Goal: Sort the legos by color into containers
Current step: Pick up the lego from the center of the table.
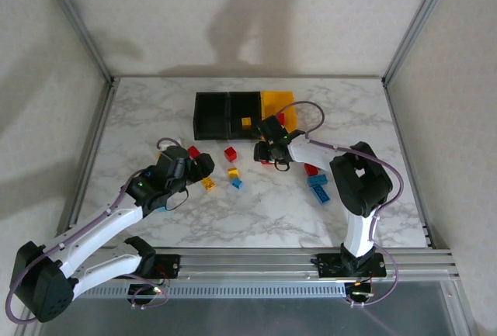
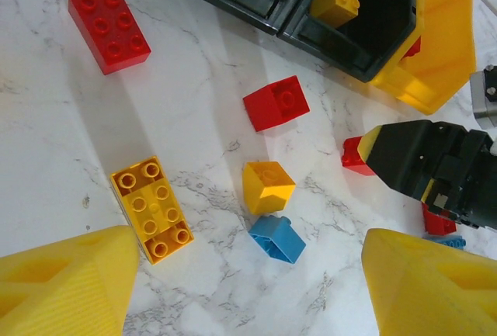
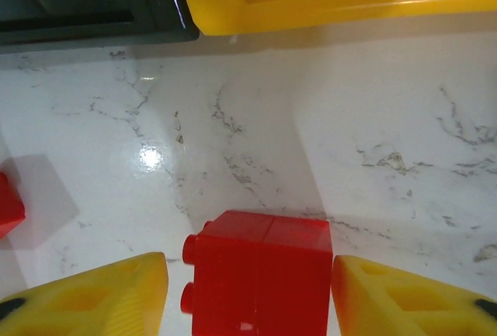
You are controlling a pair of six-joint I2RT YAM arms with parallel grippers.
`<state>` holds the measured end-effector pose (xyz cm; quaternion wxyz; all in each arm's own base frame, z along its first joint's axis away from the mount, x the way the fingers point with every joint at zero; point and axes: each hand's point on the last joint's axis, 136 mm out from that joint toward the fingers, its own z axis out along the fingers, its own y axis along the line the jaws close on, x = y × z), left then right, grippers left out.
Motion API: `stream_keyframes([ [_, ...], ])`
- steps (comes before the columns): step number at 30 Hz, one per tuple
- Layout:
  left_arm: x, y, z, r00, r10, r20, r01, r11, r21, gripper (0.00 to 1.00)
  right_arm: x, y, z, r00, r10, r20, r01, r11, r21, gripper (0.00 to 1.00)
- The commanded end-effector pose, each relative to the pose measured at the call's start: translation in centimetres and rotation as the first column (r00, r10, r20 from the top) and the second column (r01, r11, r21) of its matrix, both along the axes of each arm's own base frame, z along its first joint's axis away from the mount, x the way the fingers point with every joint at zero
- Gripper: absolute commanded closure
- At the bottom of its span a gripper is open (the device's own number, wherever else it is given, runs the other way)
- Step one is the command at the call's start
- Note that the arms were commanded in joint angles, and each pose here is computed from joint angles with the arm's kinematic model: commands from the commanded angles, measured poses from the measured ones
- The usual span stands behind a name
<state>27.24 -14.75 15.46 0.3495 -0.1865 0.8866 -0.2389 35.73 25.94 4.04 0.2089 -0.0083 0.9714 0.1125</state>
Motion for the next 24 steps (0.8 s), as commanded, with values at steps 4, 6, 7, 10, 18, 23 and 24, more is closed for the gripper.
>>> stream_keyframes([
  [4,0.3,0.0,0.1,1.0,0.019,0.009,-0.018,1.0,-0.012,0.25,-0.3,0.3,-0.5,1.0,0.007,-0.019,-0.007,1.0,-0.024,0.55],
  [6,0.4,0.0,0.0,1.0,0.019,0.009,-0.019,1.0,-0.014,0.25,-0.3,0.2,-0.3,1.0,0.01,-0.014,-0.01,1.0,-0.026,0.61],
  [7,0.4,0.0,0.0,1.0,0.02,0.008,-0.02,1.0,-0.016,0.25,-0.3,0.1,0.0,1.0,0.01,-0.009,-0.011,1.0,-0.027,0.63],
  [10,0.5,-0.2,0.0,1.0,0.019,0.009,-0.019,1.0,-0.024,0.25,0.0,-0.1,1.5,1.0,0.014,0.024,-0.013,0.999,-0.031,0.64],
  [18,1.0,-0.9,0.7,0.999,0.01,0.031,-0.008,0.998,-0.055,0.24,2.3,-1.4,7.3,0.991,0.009,0.132,-0.004,0.999,-0.041,0.65],
  [23,1.5,-1.5,1.5,0.999,0.002,0.053,0.002,0.997,-0.081,0.24,4.3,-2.5,9.8,0.984,-0.011,0.175,0.016,0.999,-0.029,0.65],
  [24,1.6,-1.6,1.7,0.999,0.0,0.054,0.005,0.997,-0.082,0.24,4.7,-2.7,10.1,0.983,-0.016,0.182,0.022,0.999,-0.026,0.65],
])
